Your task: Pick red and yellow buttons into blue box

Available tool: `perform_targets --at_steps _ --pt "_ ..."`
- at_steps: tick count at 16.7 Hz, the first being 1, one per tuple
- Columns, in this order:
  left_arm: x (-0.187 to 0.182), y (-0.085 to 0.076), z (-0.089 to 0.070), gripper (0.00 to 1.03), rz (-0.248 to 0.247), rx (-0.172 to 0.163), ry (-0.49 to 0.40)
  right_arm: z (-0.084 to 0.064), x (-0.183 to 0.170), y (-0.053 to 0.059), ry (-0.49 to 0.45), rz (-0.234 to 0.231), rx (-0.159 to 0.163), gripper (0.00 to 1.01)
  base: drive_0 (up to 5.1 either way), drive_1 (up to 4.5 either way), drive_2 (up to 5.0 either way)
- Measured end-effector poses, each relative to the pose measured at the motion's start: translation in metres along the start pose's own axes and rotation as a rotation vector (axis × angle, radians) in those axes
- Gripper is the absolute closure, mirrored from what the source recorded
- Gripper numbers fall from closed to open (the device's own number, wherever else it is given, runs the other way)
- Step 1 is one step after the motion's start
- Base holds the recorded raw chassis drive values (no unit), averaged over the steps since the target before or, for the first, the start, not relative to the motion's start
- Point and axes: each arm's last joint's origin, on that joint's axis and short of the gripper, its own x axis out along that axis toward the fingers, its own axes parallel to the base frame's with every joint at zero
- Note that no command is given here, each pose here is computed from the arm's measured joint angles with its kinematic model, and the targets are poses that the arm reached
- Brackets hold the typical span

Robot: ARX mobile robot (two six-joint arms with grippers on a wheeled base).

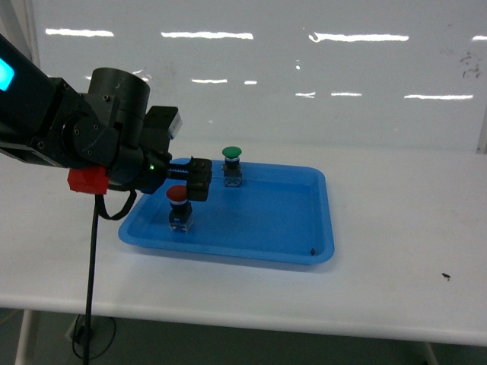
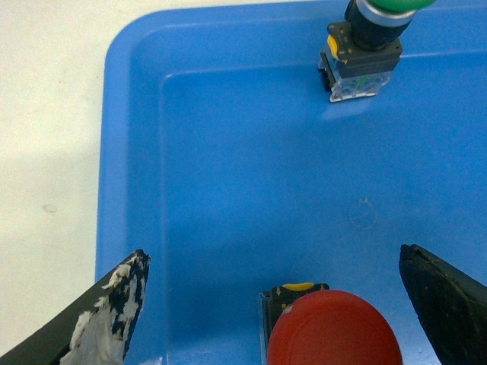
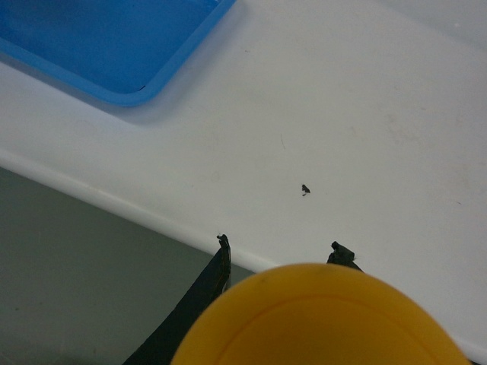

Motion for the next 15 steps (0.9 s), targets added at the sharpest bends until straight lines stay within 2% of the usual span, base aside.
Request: perform_targets --at_steps 3,6,8,10,12,15 --pt "0.014 0.003 -0.009 0.05 0.013 -0.004 0.037 0.000 0.000 0.000 0.000 0.000 0.000 0.68 0.0 0.00 0.0" --pt "0.016 0.000 -0.010 0.05 0.016 0.000 0.050 0.000 0.000 0.000 0.000 0.000 0.000 0.68 0.0 0.00 0.0" --pt "0.019 -0.001 -0.011 0.05 0.040 0.004 0.060 0.000 0.000 0.000 0.000 0.000 0.000 0.68 0.0 0.00 0.0" --pt "0.027 -0.001 -0.020 0.05 0.054 0.005 0.089 0.000 0.000 0.000 0.000 0.000 0.000 0.68 0.0 0.00 0.0" --pt "0.032 -0.005 -0.027 0.05 0.044 0.010 0.115 0.000 0.000 0.000 0.000 0.000 0.000 0.68 0.0 0.00 0.0" --pt "0.032 -0.013 -0.028 0.05 0.017 0.002 0.125 0.000 0.000 0.000 0.000 0.000 0.000 0.68 0.0 0.00 0.0"
